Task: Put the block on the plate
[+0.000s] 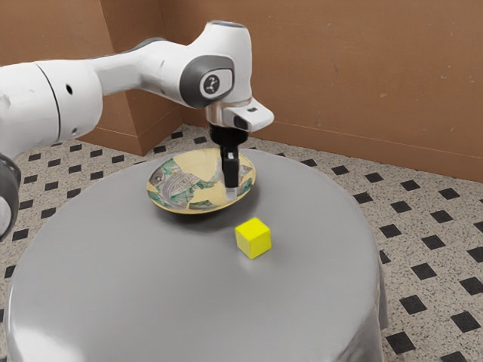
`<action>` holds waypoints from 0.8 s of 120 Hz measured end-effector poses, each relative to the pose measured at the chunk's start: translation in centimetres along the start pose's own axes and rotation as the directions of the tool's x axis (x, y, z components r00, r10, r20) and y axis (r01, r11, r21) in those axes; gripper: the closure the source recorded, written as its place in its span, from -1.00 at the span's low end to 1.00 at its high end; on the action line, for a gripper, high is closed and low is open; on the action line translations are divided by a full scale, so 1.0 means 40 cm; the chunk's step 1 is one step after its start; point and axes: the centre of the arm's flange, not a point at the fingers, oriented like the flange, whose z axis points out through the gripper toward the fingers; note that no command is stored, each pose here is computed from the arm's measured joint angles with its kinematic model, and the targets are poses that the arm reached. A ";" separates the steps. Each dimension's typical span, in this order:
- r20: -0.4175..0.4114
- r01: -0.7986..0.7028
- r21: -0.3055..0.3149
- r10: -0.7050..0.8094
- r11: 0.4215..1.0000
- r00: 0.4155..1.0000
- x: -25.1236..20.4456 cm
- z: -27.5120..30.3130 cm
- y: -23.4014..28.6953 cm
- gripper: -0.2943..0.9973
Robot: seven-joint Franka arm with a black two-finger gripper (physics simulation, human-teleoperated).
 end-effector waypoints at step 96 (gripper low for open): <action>-0.084 0.284 -0.033 -0.286 0.958 0.955 0.083 0.376 -0.167 -0.54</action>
